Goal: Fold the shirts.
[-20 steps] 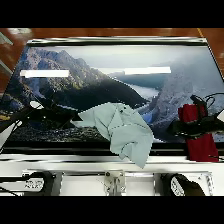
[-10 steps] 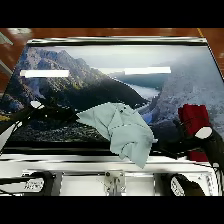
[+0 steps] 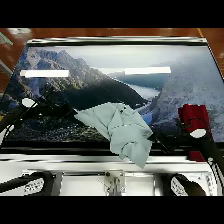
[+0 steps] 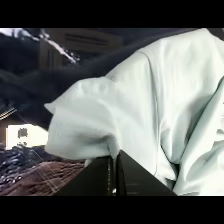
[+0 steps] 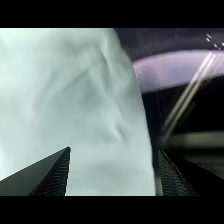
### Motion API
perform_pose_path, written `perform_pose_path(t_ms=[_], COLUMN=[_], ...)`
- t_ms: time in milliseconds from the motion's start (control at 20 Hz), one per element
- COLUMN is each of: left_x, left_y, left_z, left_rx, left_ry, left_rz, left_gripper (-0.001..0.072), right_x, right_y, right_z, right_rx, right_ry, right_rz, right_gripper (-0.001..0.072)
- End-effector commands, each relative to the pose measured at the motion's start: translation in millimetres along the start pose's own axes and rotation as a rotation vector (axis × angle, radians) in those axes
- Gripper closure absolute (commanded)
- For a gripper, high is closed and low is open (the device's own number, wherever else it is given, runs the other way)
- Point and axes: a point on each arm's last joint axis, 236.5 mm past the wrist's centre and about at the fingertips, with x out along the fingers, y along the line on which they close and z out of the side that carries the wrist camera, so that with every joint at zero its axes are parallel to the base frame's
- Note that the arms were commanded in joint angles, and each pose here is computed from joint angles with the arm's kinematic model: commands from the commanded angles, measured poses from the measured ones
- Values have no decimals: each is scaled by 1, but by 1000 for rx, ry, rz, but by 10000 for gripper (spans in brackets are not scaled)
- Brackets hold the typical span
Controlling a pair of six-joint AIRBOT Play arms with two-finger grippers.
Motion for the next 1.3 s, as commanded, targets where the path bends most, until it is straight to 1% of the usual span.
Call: perform_pose_path(t_ms=[0,100,200,250,300,350,400,500,600,650,700,800,900,950,1000,1100,1250], left_x=[-6,-9,-13,-16,-18,-21,-24,-37,-67,-90,-122,-203,-295,-338,-380,-444,-491], left_y=[-7,-11,-17,-21,-24,-28,-33,-49,-79,-102,-132,-199,-266,-292,-314,-341,-362], left_z=[3,7,16,21,26,31,37,55,81,95,110,127,124,116,106,80,41], left_rx=[19,28,43,52,60,69,81,131,217,270,352,542,715,771,825,903,968], left_ry=[-14,-23,-43,-54,-65,-77,-91,-139,-229,-293,-376,-567,-774,-870,-966,-1111,-1215], left_rz=[-9,-15,-21,-25,-28,-32,-37,-50,-72,-92,-114,-156,-192,-209,-215,-212,-224], left_gripper=[672,671,672,671,672,671,672,673,673,673,673,673,673,673,673,673,673], right_x=[12,18,24,28,28,28,25,11,-24,-51,-88,-186,-298,-349,-397,-455,-493], right_y=[4,-2,-7,-8,-8,-5,0,25,70,97,130,207,278,303,323,344,360], right_z=[33,40,38,37,36,38,39,43,55,65,79,95,82,66,46,5,-36], right_rx=[75,107,118,109,98,84,47,-103,-329,-440,-547,-763,-947,-1017,-1072,-1118,-1143], right_ry=[-99,-111,-91,-80,-77,-81,-76,-49,-74,-128,-228,-517,-851,-1006,-1152,-1309,-1394], right_rz=[53,47,38,35,36,45,53,99,164,185,197,214,216,207,188,167,197], right_gripper=[45,47,205,316,453,621,656,657,657,657,657,657,657,658,657,658,658])
